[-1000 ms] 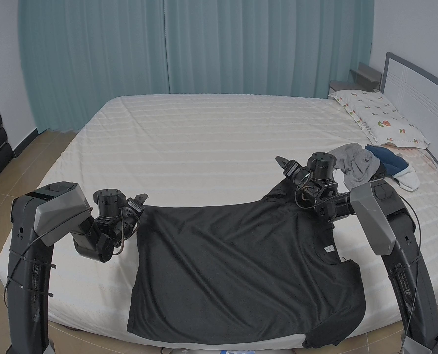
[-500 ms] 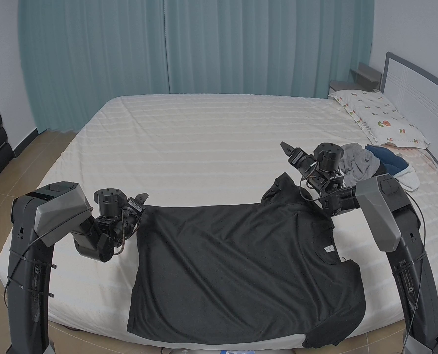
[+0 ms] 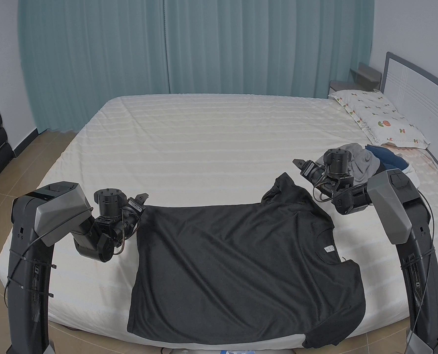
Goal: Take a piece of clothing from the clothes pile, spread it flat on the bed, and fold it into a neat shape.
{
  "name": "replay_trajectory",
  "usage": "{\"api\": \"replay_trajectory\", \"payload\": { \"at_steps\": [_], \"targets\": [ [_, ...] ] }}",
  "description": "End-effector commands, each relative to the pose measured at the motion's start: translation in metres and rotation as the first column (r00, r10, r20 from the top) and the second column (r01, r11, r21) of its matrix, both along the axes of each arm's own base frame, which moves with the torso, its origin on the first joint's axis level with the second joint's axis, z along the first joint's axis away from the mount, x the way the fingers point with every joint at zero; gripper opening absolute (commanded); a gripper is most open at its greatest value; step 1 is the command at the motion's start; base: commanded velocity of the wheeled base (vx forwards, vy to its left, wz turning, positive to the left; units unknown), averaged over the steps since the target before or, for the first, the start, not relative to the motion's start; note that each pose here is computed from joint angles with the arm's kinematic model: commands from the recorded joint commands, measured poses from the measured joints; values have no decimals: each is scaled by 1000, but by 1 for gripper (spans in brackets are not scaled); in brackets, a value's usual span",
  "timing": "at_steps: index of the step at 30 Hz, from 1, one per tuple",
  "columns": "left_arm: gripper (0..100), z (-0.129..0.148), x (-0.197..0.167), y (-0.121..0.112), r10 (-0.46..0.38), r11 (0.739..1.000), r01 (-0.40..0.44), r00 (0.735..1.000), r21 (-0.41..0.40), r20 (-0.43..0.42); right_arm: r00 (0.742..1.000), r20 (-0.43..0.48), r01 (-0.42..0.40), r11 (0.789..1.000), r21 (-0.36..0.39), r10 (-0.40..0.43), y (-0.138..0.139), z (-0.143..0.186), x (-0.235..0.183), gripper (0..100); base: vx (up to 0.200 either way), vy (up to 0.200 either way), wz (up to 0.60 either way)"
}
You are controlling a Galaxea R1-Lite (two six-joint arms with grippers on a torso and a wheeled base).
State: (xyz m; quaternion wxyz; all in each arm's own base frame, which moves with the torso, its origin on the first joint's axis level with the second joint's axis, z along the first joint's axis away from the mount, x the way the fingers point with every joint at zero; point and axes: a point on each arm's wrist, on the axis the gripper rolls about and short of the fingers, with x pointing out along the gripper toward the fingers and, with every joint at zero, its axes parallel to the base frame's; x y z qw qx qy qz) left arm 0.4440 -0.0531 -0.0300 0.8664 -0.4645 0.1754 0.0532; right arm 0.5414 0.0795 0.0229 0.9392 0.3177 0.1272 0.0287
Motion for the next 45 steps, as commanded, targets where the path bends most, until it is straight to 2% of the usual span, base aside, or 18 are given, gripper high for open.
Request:
{"api": "replay_trajectory", "payload": {
  "at_steps": [1, 5, 9, 26, 27, 35, 39, 43, 45],
  "targets": [
    [100, 0, 0, 0, 0, 1000, 0, 1000, 0, 1, 998, -63, -4, 1000, -3, 4, -17, -1, -9, 100, 0, 0, 0],
    [100, 1, 0, 0, 1, 1000, -1, 1000, -1, 2, 995, -95, -22, 1000, -12, 21, -22, -12, -11, 100, 0, 0, 0],
    [100, 0, 0, 0, 0, 1000, 0, 1000, 0, 1, 992, -121, -37, 997, -63, 30, -24, -32, -11, 100, 0, 0, 0],
    [100, 0, 0, 0, 0, 1000, 0, 1000, 0, 0, 985, -170, -47, 996, -80, 33, -20, -58, -11, 100, 0, 0, 0],
    [100, 0, 0, 0, 0, 1000, 0, 1000, 0, 1, 984, -176, -49, 995, -83, 34, -20, -60, -12, 0, 0, 0, 0],
    [100, 0, 0, 0, 0, 1000, 0, 1000, 0, 1, 988, -155, -32, 995, -99, 16, -25, -60, -7, 0, 0, 0, 0],
    [100, 0, 0, 0, 0, 1000, 0, 1000, 0, 1, 993, -116, 3, 994, -106, -16, -30, -52, -2, 0, 0, 0, 0],
    [100, 0, 0, 0, 0, 1000, 0, 1000, 0, 1, 996, -30, 83, 990, -116, -87, -35, -43, 13, 0, 0, 0, 0],
    [100, 0, 0, 0, 0, 1000, 0, 1000, 0, 1, 996, -30, 83, 990, -116, -87, -35, -43, 13, 0, 0, 0, 0]
  ]
}}
